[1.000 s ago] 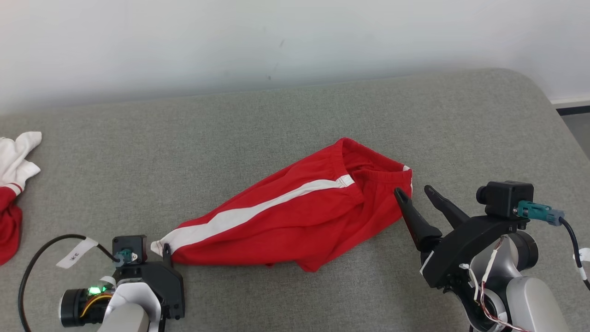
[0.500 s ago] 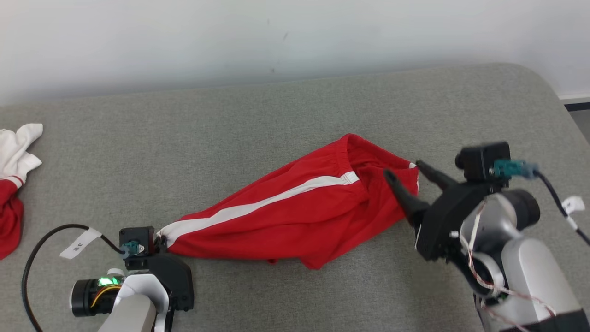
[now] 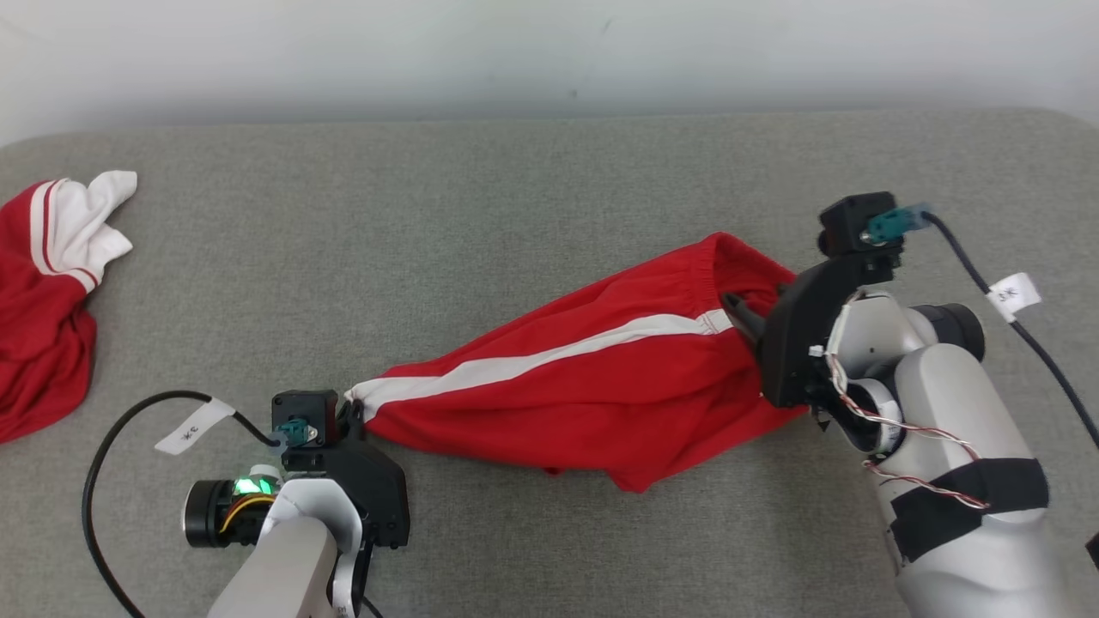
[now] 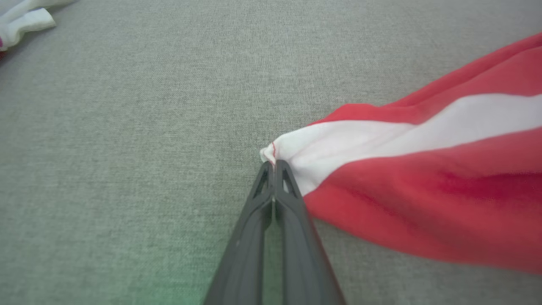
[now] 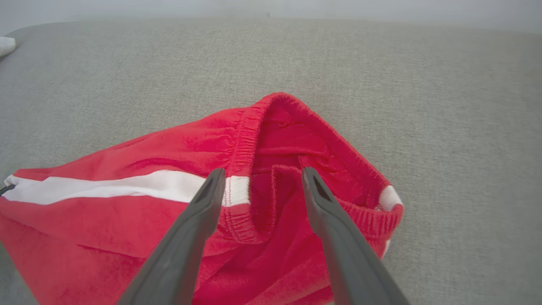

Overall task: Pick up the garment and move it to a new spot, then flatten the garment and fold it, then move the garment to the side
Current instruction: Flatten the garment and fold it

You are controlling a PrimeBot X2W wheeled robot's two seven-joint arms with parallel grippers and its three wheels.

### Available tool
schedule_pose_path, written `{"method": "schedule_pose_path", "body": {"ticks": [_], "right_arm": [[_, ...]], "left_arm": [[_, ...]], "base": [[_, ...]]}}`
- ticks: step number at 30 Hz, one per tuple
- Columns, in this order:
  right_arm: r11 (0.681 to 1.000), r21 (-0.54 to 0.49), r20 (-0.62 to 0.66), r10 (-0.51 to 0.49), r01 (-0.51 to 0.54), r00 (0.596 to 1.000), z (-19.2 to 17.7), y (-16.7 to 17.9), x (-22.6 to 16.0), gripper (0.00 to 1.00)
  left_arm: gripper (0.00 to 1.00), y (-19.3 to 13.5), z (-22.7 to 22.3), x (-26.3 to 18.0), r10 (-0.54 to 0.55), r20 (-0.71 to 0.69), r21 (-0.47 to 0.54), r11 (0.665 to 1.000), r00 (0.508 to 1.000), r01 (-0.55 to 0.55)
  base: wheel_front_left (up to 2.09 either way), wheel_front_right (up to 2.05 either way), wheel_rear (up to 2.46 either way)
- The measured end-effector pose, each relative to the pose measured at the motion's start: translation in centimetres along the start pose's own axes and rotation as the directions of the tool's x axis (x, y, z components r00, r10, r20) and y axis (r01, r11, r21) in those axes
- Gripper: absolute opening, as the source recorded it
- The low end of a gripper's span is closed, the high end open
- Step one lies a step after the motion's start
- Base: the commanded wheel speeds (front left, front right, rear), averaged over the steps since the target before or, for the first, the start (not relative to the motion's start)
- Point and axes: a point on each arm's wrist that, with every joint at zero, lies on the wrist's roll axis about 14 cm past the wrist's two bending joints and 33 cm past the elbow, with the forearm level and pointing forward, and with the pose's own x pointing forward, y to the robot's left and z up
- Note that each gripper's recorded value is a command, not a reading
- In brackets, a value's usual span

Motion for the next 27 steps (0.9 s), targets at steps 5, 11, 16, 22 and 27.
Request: {"method": "schedule_pose_path", "body": {"ticks": [5,11,16,22,27], "right_arm": [[0.999,-0.031,-0.081,0.027,-0.029,0.996,-1.4,1.5,2.0,1.0],[0.999,-0.043,-0.116,0.028,-0.033,0.993,-2.5,1.9,3.0,0.97],[0.999,-0.031,-0.119,0.032,-0.036,0.992,-3.0,2.1,3.1,0.44],[0.999,-0.026,-0.129,0.042,-0.046,0.991,-3.4,2.5,3.3,0.02],[0.999,-0.022,-0.117,0.047,-0.05,0.992,-3.1,2.6,3.4,0.0]], "left_arm": [[0.0,0.4,-0.1,0.2,0.009,-0.001,-0.013,1.0,1.0,-0.009],[0.0,0.6,-0.2,0.3,0.013,0.0,-0.025,1.0,1.0,-0.013],[0.0,0.5,-0.2,0.4,0.015,0.002,-0.027,1.0,1.0,-0.015],[0.0,0.5,-0.2,0.4,0.017,0.005,-0.027,0.999,1.0,-0.017],[0.0,0.6,-0.1,0.3,0.021,0.007,-0.03,0.999,1.0,-0.021]], "base": [[0.0,0.0,0.0],[0.0,0.0,0.0],[0.0,0.0,0.0],[0.0,0.0,0.0],[0.0,0.0,0.0]]}}
